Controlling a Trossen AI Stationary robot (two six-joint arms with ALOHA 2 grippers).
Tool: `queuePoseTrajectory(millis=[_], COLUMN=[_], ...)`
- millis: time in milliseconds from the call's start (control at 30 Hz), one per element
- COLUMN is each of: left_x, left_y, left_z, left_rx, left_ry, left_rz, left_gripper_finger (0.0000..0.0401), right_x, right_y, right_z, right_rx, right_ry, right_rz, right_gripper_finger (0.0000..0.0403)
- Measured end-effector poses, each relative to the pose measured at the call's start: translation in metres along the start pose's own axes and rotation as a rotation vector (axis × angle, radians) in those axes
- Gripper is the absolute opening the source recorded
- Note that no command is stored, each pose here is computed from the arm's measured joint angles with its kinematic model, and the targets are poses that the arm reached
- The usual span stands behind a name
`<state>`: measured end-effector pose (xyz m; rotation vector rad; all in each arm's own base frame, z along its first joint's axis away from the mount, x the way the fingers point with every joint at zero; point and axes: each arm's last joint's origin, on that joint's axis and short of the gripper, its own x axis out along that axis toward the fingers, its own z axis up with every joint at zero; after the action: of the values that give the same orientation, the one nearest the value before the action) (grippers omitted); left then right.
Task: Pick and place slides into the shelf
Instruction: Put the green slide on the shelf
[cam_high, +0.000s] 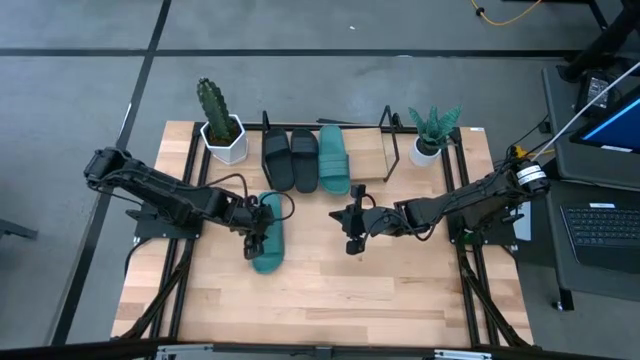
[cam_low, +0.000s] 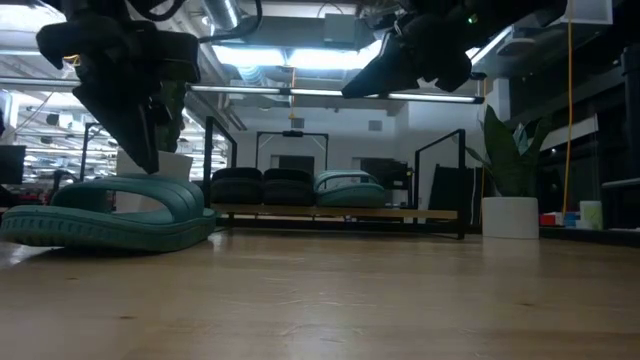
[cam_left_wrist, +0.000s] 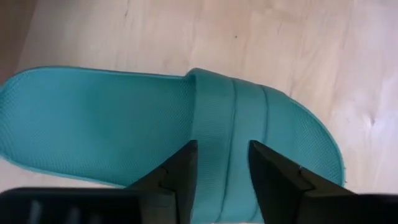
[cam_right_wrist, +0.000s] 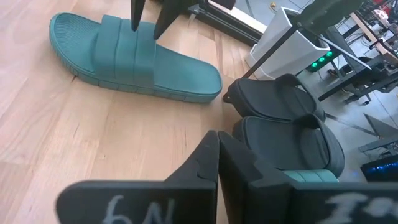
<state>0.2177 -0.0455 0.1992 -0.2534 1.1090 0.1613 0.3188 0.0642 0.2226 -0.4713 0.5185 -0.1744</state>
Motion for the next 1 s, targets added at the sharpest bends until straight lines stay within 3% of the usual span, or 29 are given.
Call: queuePoseTrajectory(millis=[333, 567, 1000], left_x=[0.001, 0.001, 0.003], left_y=[0.015, 0.018, 0.019], left_z=[-0.003, 0.002, 0.004], left_rx=[-0.007, -0.058, -0.117], left_ry=[0.082, 0.121, 0.134], left_rz=[0.045, -0.123, -0.153], left_gripper_finger=[0.0130, 0.0130, 0.0130], right_x=[0.000, 0.000, 0.000], right_y=[0.001, 0.001, 0.001], right_z=[-0.002, -0.003, -0.004], right_rx=[-0.011, -0.014, -0.019], right_ry=[0.020, 0.025, 0.036], right_rz=[0.006, 0.007, 0.010], right_gripper_finger=[0.0018, 0.0006, 0.0017])
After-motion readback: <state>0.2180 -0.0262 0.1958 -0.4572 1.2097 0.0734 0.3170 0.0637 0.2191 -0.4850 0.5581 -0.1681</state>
